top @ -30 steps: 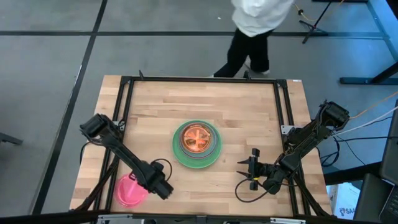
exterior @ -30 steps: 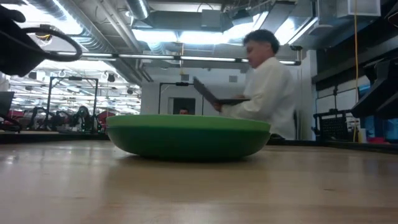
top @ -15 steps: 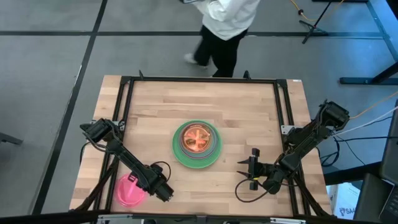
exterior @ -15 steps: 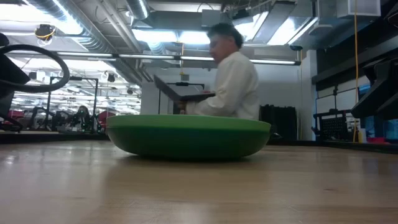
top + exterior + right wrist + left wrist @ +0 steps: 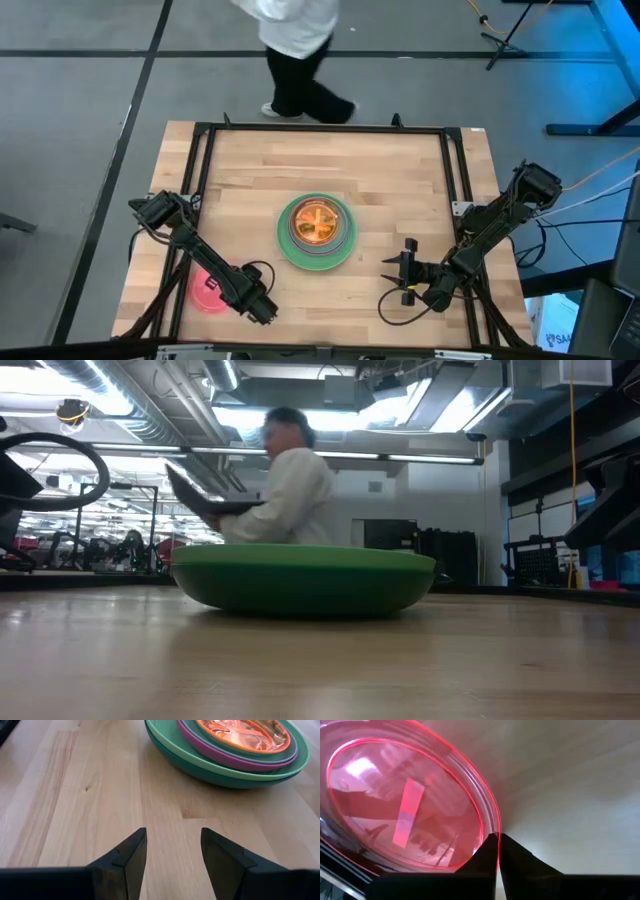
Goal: Stack plastic plates
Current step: Stack the light pink plate on the orange plate, then return to Home Position
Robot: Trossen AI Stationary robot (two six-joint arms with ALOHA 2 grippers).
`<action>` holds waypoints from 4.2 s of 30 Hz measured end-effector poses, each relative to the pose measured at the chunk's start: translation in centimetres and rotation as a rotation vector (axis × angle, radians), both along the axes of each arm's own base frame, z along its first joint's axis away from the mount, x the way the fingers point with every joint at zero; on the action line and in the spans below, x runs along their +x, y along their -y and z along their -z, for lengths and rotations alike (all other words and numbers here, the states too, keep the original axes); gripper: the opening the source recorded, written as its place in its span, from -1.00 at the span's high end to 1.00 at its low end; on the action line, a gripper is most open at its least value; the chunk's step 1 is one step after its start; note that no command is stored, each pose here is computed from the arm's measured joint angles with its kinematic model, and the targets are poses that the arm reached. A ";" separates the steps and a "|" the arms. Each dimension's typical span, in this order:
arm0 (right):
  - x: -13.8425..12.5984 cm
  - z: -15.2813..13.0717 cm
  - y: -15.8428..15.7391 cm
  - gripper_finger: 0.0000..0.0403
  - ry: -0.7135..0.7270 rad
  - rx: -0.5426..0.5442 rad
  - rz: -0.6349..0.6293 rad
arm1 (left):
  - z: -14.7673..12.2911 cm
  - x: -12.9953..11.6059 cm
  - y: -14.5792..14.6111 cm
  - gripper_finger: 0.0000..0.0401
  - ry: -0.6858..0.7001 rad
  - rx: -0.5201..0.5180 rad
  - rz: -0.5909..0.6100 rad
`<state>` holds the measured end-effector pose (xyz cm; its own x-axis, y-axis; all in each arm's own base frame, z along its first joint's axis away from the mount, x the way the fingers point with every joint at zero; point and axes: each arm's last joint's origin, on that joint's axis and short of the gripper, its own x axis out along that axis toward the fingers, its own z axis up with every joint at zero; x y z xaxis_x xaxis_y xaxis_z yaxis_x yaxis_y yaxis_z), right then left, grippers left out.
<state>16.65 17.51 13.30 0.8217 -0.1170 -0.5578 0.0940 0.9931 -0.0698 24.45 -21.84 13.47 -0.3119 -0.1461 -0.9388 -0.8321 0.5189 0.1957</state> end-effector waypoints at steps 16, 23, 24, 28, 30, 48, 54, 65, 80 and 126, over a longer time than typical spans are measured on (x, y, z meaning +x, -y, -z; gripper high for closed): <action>0.0 0.0 0.0 0.12 0.003 0.000 0.004 | -8.3 2.7 0.1 0.99 0.184 0.271 0.244; 0.0 0.0 0.0 0.12 0.004 0.004 0.007 | -11.5 5.5 -0.7 0.98 0.462 0.454 0.482; 0.0 0.0 0.0 0.12 0.004 0.004 0.007 | -11.7 5.9 -0.9 0.98 0.490 0.475 0.522; 0.0 0.0 0.0 0.12 0.004 0.005 0.007 | -11.8 7.6 -2.0 0.98 0.547 0.526 0.691; 0.0 0.0 0.0 0.12 0.004 0.005 0.007 | -11.6 8.5 -2.8 0.98 0.555 0.537 0.760; 0.0 0.0 0.0 0.12 -0.002 0.005 0.000 | -7.5 12.9 -11.0 0.97 0.503 0.406 1.073; 0.0 0.0 0.0 0.12 -0.002 0.004 -0.001 | -6.5 12.7 -12.3 0.94 0.491 0.320 1.016; -0.1 -0.4 0.0 0.12 0.001 0.003 -0.017 | -7.2 12.9 -12.7 0.60 0.474 0.328 1.025; 1.3 -3.6 2.1 0.12 0.102 0.002 0.047 | -12.3 8.6 -11.7 0.61 0.785 0.460 1.173; -3.2 -2.7 18.1 0.92 0.517 0.131 0.017 | -3.0 -13.1 -22.5 0.97 1.569 1.040 0.694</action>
<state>13.43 -0.58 15.99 0.9919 -0.0886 -0.0911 0.0989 0.9885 0.1146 11.32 0.63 16.52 0.9557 0.2926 -0.0307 -0.2922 0.9562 0.0162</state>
